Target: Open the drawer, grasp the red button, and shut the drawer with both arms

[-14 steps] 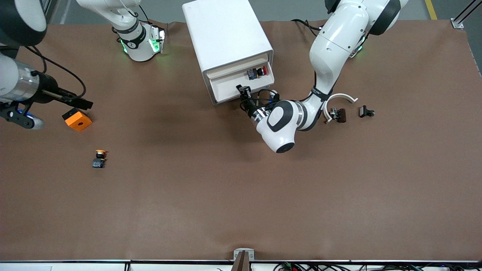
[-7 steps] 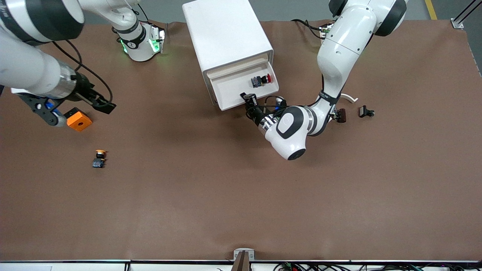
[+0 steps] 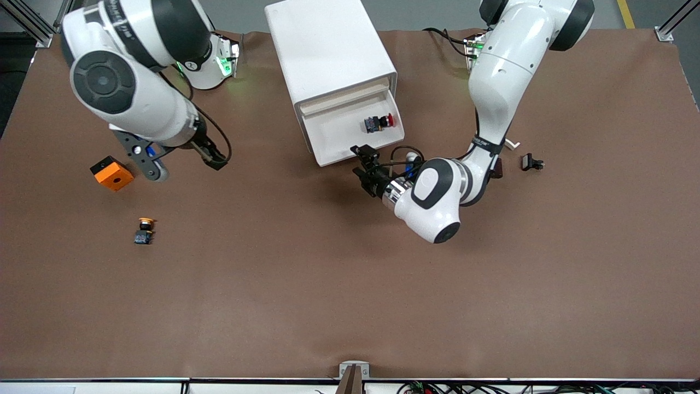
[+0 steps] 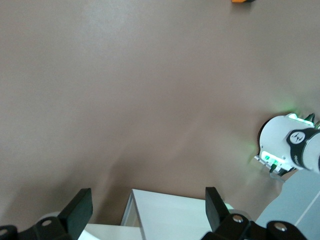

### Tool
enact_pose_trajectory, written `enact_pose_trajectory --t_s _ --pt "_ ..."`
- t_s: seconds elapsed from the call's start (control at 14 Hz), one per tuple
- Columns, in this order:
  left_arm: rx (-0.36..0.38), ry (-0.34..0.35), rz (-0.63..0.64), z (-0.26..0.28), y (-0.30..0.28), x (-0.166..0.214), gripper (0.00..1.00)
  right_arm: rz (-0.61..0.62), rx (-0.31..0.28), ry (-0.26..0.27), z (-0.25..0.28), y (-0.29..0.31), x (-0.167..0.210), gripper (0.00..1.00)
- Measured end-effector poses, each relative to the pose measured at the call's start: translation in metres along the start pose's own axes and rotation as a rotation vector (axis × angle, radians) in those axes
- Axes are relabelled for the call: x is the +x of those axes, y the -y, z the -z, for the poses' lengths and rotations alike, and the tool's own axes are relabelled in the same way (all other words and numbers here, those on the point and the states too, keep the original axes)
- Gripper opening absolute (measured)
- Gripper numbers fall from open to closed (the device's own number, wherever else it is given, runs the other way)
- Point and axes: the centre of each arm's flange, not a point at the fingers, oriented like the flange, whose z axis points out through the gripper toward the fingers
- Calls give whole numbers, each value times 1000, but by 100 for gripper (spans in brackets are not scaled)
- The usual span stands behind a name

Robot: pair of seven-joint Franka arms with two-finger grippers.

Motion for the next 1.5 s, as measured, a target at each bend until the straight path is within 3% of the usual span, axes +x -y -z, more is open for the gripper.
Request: enact_pose_trajectory --t_s 0.14,0.28,0.43,0.71,1.0,1.28,1.5 --pt "-64 33 -37 40 20 -10 100 -41 4 -13 -3 9 -23 100" --pt "-150 64 -71 88 45 -12 100 -72 5 -26 -9 19 -50 100" --pt "-296 65 -129 152 81 -6 100 -111 27 -38 -16 31 -73 100" --pt "-518 53 -341 261 129 34 100 -205 130 -25 -22 55 -125 100" --pt "-661 -183 -569 306 144 70 100 -247 166 13 -46 73 -198 100" --pt "-718 -446 -638 331 135 102 100 -231 131 11 -101 92 -266 100" --pt "-724 -617 -768 355 159 121 100 -239 121 3 -133 104 -290 100"
